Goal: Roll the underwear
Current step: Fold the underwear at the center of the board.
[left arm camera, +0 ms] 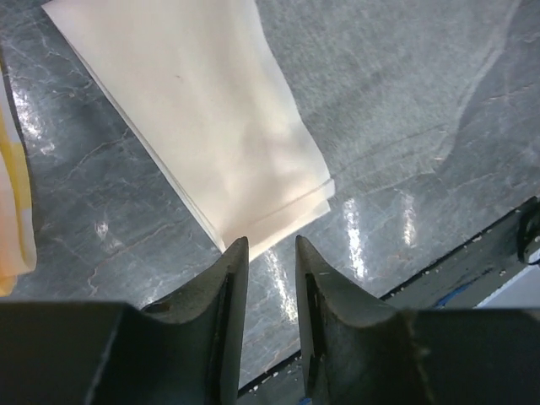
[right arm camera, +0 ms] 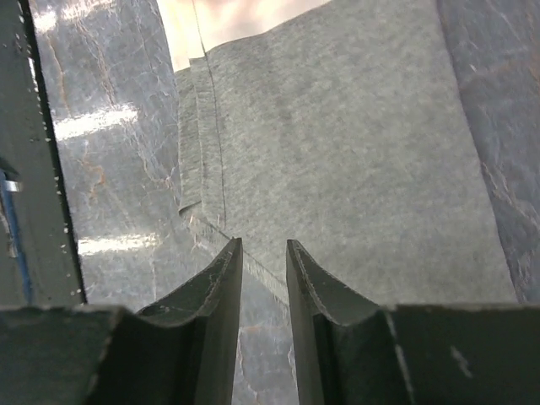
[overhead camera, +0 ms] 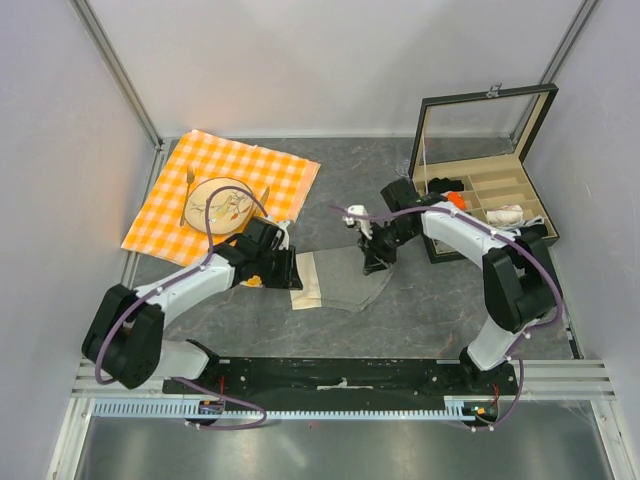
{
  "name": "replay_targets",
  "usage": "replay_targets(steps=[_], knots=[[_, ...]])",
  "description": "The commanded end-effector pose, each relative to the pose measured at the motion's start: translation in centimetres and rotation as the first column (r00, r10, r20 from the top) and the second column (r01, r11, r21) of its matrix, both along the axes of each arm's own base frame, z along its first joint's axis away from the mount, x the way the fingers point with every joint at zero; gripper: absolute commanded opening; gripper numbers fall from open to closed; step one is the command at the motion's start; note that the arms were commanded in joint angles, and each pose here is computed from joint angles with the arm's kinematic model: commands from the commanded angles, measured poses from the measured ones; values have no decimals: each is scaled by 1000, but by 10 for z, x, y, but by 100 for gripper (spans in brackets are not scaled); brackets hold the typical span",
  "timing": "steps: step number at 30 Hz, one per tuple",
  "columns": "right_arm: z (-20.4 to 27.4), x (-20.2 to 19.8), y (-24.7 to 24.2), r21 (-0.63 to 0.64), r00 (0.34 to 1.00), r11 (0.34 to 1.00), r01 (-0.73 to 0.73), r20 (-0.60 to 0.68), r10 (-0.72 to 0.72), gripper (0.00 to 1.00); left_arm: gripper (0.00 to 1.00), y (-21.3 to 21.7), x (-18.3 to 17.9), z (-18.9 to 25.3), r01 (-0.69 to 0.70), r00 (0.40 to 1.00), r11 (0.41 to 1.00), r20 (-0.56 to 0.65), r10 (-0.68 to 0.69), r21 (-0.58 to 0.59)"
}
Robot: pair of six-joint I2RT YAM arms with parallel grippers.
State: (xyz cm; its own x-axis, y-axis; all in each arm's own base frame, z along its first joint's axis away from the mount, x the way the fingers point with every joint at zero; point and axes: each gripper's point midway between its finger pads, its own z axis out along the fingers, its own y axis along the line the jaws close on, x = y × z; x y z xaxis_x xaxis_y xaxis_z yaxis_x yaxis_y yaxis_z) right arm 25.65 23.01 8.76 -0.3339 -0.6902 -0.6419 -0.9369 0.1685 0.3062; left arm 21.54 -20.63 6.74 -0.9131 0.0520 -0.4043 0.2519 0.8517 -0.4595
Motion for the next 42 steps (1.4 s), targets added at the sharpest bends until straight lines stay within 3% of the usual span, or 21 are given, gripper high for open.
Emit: replay_targets(steps=[1, 8, 13, 24, 27, 34, 38, 42], knots=[[-8, -19, 21, -20, 972, 986, -166, 164, 167, 37, 34, -12, 22, -3, 22, 999, 1000, 43, -22, -2], [-19, -54, 41, -57, 820, 889, -454, 364, 442, 54, 33, -12, 34, -2, 7, 997, 1000, 80, -9, 17], [-38, -58, 42, -141, 793, 871, -470, 366, 487, 55, 23, -18, 40, 2, 25, 996, 1000, 84, -25, 8], [-74, -67, 28, -285, 758, 840, -462, 366, 541, 55, 21, -38, 50, 1, 50, 996, 997, 75, -45, -59], [-82, -62, 25, -325, 762, 842, -430, 369, 532, 48, 21, -47, 52, -5, 65, 996, 994, 59, -60, -89], [-84, -64, 19, -345, 785, 850, -397, 352, 510, 14, 13, -56, 41, -44, 90, 995, 993, -37, -94, -82], [-76, -78, 12, -328, 799, 847, -419, 310, 516, 6, 11, -54, 15, -60, 93, 992, 992, -83, -100, -82], [-58, -96, 9, -276, 798, 844, -459, 289, 528, 5, 11, -52, -22, -72, 93, 988, 993, -118, -101, -71]])
